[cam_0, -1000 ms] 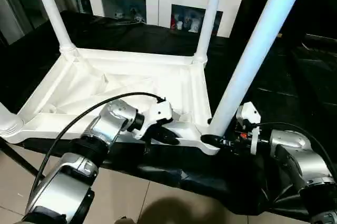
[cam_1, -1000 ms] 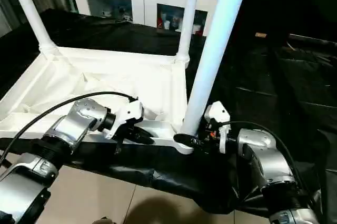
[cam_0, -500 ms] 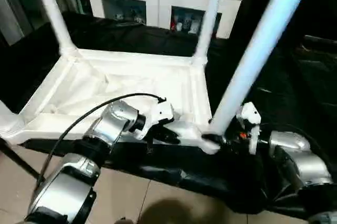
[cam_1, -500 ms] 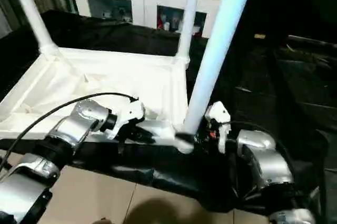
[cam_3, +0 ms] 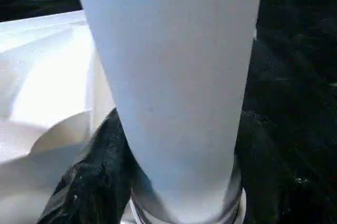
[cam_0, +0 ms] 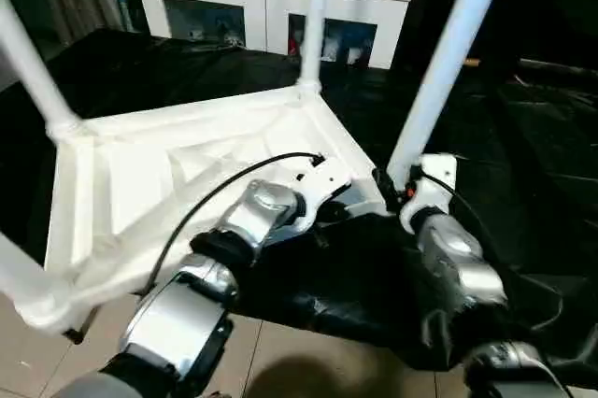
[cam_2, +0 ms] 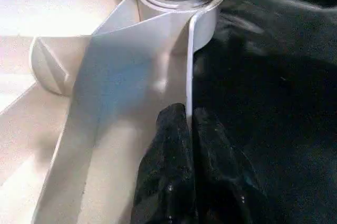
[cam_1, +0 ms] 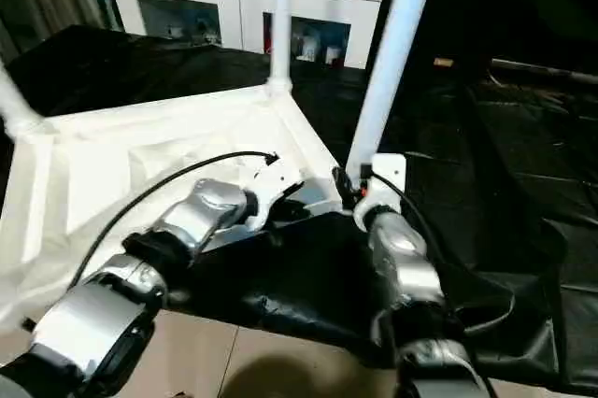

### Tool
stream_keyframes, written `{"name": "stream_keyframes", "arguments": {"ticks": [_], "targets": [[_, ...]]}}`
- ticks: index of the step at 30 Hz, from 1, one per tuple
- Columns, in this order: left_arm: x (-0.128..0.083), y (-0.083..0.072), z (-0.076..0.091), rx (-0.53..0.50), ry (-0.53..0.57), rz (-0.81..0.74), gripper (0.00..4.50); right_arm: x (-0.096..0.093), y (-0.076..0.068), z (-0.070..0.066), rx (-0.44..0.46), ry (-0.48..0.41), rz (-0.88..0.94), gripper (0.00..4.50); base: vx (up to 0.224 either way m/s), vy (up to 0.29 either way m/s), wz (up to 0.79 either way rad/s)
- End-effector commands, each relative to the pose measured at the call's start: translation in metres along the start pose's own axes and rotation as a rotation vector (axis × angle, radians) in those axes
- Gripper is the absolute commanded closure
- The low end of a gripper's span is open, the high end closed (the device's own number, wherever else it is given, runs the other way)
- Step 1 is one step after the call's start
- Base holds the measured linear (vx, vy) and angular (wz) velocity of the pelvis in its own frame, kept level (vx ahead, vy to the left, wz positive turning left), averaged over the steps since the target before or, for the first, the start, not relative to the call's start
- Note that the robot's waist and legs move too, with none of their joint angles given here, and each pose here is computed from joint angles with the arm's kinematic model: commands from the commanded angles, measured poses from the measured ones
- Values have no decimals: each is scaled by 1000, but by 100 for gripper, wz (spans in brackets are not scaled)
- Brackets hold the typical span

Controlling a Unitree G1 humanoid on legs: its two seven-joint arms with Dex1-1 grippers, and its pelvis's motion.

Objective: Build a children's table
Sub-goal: Rotate leg to tighten

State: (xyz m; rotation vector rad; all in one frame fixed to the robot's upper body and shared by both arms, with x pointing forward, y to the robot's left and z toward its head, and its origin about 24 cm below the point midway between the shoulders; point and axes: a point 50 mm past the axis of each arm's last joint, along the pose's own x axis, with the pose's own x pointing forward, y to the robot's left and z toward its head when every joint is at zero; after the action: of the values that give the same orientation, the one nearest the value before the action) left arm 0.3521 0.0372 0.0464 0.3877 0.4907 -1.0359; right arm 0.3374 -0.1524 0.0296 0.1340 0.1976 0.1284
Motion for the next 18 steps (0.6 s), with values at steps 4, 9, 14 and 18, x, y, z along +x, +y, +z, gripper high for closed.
{"name": "stream_keyframes", "arguments": {"ticks": [4, 9, 14, 18], "targets": [[-7, 10, -4, -2, -8, 52, 450, -5, 8, -7, -13, 10, 140, 138, 0, 0, 0], [-13, 9, -9, 33, -16, -54, 450, -15, -6, 4, -61, 16, 318, 96, 0, 0, 0], [-29, 5, -15, 48, -38, -287, 450, -42, -26, 12, -259, 89, 614, 90, 0, 0, 0], [-40, 4, -20, 66, -30, -385, 450, -54, -31, 16, -270, 123, 722, 90, 0, 0, 0]]}}
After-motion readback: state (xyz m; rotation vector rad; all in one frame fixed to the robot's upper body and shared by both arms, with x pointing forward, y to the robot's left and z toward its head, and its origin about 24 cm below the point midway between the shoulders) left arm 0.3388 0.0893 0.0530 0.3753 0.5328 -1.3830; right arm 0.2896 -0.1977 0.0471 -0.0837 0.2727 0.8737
